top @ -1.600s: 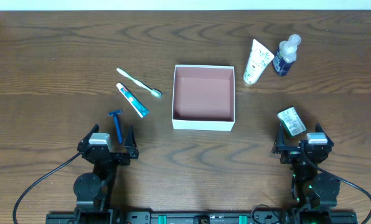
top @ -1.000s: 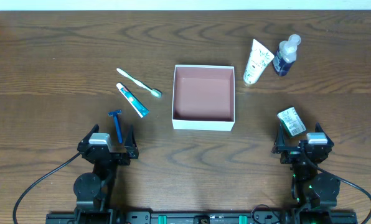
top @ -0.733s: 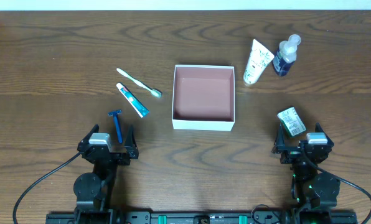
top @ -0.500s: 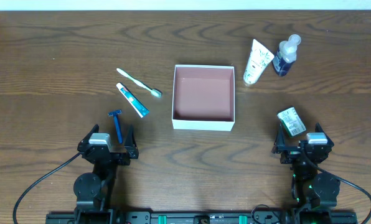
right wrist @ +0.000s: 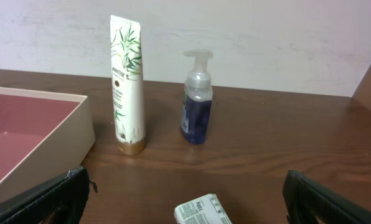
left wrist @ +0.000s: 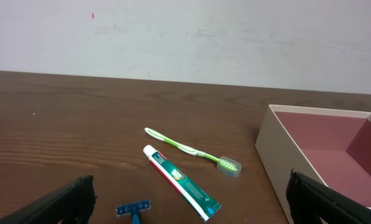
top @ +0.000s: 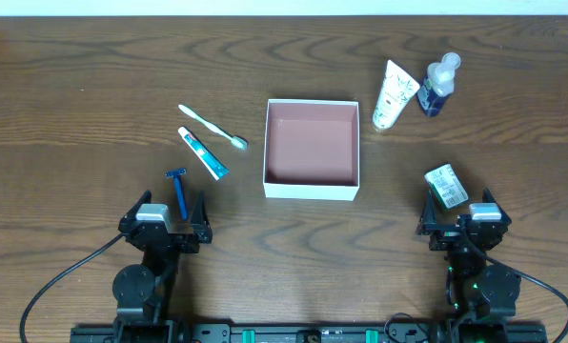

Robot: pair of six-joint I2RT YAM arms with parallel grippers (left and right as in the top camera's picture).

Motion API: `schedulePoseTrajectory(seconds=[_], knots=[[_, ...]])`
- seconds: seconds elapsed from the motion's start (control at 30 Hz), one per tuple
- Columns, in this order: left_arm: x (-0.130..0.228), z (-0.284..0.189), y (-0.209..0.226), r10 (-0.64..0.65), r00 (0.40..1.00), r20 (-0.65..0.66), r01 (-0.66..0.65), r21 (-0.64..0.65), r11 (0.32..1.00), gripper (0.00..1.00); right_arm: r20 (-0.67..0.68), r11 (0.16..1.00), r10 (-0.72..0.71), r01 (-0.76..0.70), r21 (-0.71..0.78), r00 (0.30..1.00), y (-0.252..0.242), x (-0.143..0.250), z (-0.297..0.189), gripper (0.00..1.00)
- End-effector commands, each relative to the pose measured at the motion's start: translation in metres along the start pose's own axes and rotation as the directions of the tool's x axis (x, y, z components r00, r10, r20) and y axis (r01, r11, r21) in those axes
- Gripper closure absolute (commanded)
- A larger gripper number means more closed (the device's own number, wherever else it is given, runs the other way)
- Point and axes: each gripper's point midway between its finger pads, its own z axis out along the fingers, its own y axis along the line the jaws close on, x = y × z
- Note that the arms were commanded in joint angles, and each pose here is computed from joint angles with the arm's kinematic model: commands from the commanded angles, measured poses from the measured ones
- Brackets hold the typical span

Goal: Pack container

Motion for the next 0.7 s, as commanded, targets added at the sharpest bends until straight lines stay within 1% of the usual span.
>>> schedulePoseTrajectory(seconds=[0.0,0.1,0.13,0.17,0.23,0.27,0.33,0.47,0.67], knots=[[0.017,0.001,-0.001,0.009,0.999,-0.054,-0.008,0.012,1.0,0.02,0.0,1.0,-0.012,0.012,0.015,1.0,-0.003,0.001,0.0,0.01],[0.017,0.001,-0.001,0.009,0.999,-0.054,-0.008,0.012,1.0,0.02,0.002,0.999,-0.014,0.014,0.044,1.0,-0.008,0.0,0.0,0.01],[0.017,0.001,-0.001,0.009,0.999,-0.054,-0.008,0.012,1.0,0.02,0.017,1.0,0.003,-0.004,0.027,1.0,-0.005,-0.004,0.0,0.01],[0.017,0.001,-0.001,0.009,0.999,-0.054,-0.008,0.012,1.0,0.02,0.03,0.999,0.035,-0.035,-0.016,0.999,0.002,-0.007,0.0,0.01],[0.017,0.001,-0.001,0.009,0.999,-0.054,-0.008,0.012,1.0,0.02,0.065,0.983,0.089,-0.077,-0.166,0.994,0.027,-0.018,-0.003,0.01],[0.017,0.001,-0.001,0.009,0.999,-0.054,-0.008,0.012,1.0,0.02,0.083,0.973,0.088,-0.068,-0.222,0.993,0.036,-0.024,-0.005,0.01],[0.017,0.001,-0.001,0.009,0.999,-0.054,-0.008,0.012,1.0,0.02,0.117,0.958,0.087,-0.051,-0.283,0.989,0.046,-0.033,-0.009,0.01],[0.017,0.001,-0.001,0.009,0.999,-0.054,-0.008,0.012,1.0,0.02,0.159,0.944,0.082,-0.025,-0.328,0.984,0.054,-0.053,-0.017,0.01],[0.017,0.001,-0.001,0.009,0.999,-0.054,-0.008,0.012,1.0,0.02,0.275,0.938,0.016,0.081,-0.338,0.961,0.057,-0.117,-0.035,0.01]])
